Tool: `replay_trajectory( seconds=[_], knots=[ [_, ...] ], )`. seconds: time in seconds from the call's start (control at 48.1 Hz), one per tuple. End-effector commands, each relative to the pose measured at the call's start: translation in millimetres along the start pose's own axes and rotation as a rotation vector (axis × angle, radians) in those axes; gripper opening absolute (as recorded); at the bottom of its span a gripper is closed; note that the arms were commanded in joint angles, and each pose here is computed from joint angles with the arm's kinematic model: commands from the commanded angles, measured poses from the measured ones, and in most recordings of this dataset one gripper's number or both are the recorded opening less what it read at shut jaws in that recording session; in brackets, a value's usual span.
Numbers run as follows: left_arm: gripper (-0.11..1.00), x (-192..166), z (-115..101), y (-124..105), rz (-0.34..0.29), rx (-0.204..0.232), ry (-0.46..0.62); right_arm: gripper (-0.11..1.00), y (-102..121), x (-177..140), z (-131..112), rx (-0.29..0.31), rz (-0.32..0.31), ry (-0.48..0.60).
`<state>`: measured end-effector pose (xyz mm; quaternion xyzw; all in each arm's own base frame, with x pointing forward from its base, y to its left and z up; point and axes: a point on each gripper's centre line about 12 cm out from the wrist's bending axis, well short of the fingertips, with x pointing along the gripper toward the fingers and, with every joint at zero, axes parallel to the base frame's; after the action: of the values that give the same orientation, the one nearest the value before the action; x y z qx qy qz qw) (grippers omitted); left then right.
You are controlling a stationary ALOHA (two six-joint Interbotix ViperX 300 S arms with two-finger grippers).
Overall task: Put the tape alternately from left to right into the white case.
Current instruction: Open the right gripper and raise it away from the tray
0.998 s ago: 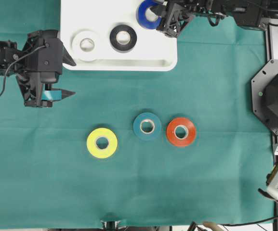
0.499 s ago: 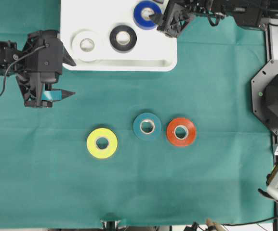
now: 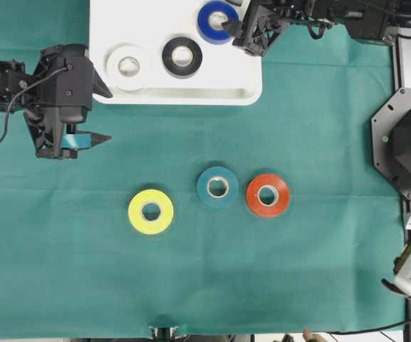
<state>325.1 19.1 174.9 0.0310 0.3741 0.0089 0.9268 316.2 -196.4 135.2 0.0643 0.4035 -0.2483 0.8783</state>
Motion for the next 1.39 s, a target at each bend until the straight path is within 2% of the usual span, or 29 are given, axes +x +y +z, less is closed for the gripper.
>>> replay_trajectory(
  seconds=[0.0, 0.229, 0.727, 1.122, 1.372],
  knots=[
    [0.98, -4, 12, 0, 0.002, 0.001, -0.041, 0.82, 5, -10, 10, -0.015, 0.009, -0.041],
    [0.98, -4, 12, 1, 0.003, 0.0, -0.041, 0.82, 29, -31, 8, -0.06, 0.057, -0.079],
    [0.98, -4, 13, 1, 0.003, 0.0, -0.043, 0.82, 82, -78, -17, -0.178, 0.185, -0.13],
    [0.98, -4, 13, 1, 0.002, -0.002, -0.04, 0.82, 105, -104, -41, -0.241, 0.27, -0.163],
    [0.98, -4, 13, 1, 0.003, -0.002, -0.043, 0.82, 109, -114, -52, -0.234, 0.306, -0.189]
  ],
)
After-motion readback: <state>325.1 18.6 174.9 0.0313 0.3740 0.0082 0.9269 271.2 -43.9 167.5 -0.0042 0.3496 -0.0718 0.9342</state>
